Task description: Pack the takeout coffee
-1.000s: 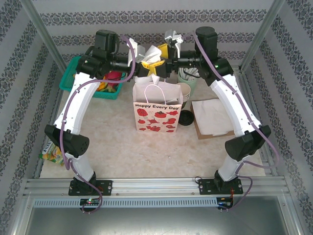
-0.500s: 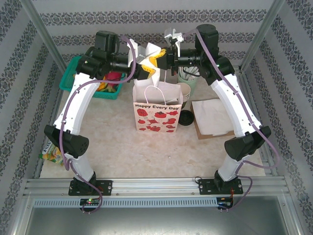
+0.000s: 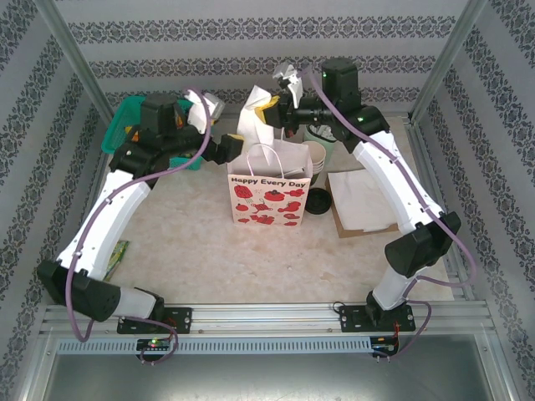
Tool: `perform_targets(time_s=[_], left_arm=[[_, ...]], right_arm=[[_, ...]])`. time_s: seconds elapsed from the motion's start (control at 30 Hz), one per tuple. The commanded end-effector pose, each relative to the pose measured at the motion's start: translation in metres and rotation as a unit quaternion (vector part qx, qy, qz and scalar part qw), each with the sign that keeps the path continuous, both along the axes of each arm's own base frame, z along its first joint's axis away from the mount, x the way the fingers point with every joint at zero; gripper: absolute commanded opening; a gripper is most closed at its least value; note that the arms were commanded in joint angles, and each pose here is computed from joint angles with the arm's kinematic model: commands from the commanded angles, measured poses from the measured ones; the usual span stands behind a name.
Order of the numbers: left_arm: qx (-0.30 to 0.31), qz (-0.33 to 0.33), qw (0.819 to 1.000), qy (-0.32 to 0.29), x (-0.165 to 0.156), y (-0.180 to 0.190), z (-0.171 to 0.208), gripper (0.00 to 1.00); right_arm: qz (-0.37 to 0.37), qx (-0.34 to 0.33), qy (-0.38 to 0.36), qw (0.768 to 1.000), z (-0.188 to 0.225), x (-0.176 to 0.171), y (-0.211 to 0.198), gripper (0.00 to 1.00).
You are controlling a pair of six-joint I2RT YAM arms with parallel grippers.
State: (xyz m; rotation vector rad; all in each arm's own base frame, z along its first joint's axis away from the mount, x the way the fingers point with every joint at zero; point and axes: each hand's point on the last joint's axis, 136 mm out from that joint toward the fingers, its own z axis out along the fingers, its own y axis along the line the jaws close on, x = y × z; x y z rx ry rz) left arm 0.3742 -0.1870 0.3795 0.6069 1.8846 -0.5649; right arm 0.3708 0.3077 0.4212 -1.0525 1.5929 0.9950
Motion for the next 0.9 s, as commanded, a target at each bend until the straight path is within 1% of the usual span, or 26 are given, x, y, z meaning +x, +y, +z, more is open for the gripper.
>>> perform_targets(time_s=[0.0, 0.07, 0.1, 0.17, 0.27, 0.33, 0.4, 0.47, 0.57, 0.7, 0.8, 0.87], left_arm=[[-0.079, 0.202, 0.975, 0.039, 0.023, 0.05, 0.003, 1.0], [-0.092, 0.284, 0.951, 0.085, 0.022, 0.073, -0.016, 1.0], [-0.095, 0.306, 0.942, 0.101, 0.02, 0.079, -0.024, 1.0], [-0.105, 0.324, 0.93, 0.137, 0.016, 0.081, -0.04, 1.0], [-0.132, 0.314, 0.923, 0.18, 0.012, 0.071, -0.056, 1.0], [-0.147, 0.297, 0.922, 0.202, 0.009, 0.062, -0.063, 0.96], [-0.162, 0.258, 0.928, 0.215, 0.006, 0.047, -0.064, 0.92], [-0.172, 0.231, 0.932, 0.22, 0.002, 0.037, -0.063, 0.9], [-0.174, 0.191, 0.937, 0.233, -0.004, 0.023, -0.063, 0.86], [-0.153, 0.179, 0.939, 0.252, -0.009, 0.016, -0.074, 0.79], [-0.145, 0.179, 0.936, 0.267, -0.009, 0.014, -0.082, 0.78], [-0.144, 0.175, 0.935, 0.273, -0.009, 0.011, -0.086, 0.75]], right_arm=[[0.007, -0.001, -0.017, 1.0, 0.0, -0.005, 0.002, 0.0], [0.013, -0.007, -0.009, 1.0, -0.012, -0.005, 0.006, 0.0], [0.018, -0.011, -0.005, 1.0, -0.018, -0.006, 0.008, 0.0], [0.031, -0.015, -0.002, 0.999, -0.028, -0.008, 0.012, 0.0], [0.06, -0.016, 0.006, 0.998, -0.04, -0.014, 0.016, 0.0], [0.063, -0.022, 0.013, 0.998, -0.05, -0.012, 0.017, 0.0], [0.069, -0.025, 0.023, 0.997, -0.059, -0.011, 0.019, 0.0], [0.077, -0.027, 0.03, 0.996, -0.066, -0.011, 0.02, 0.0], [0.081, -0.031, 0.035, 0.996, -0.076, -0.007, 0.022, 0.0], [0.096, -0.032, 0.051, 0.994, -0.091, -0.004, 0.025, 0.0], [0.102, -0.036, 0.06, 0.992, -0.103, -0.002, 0.027, 0.0], [0.101, -0.04, 0.06, 0.992, -0.108, 0.0, 0.028, 0.0]])
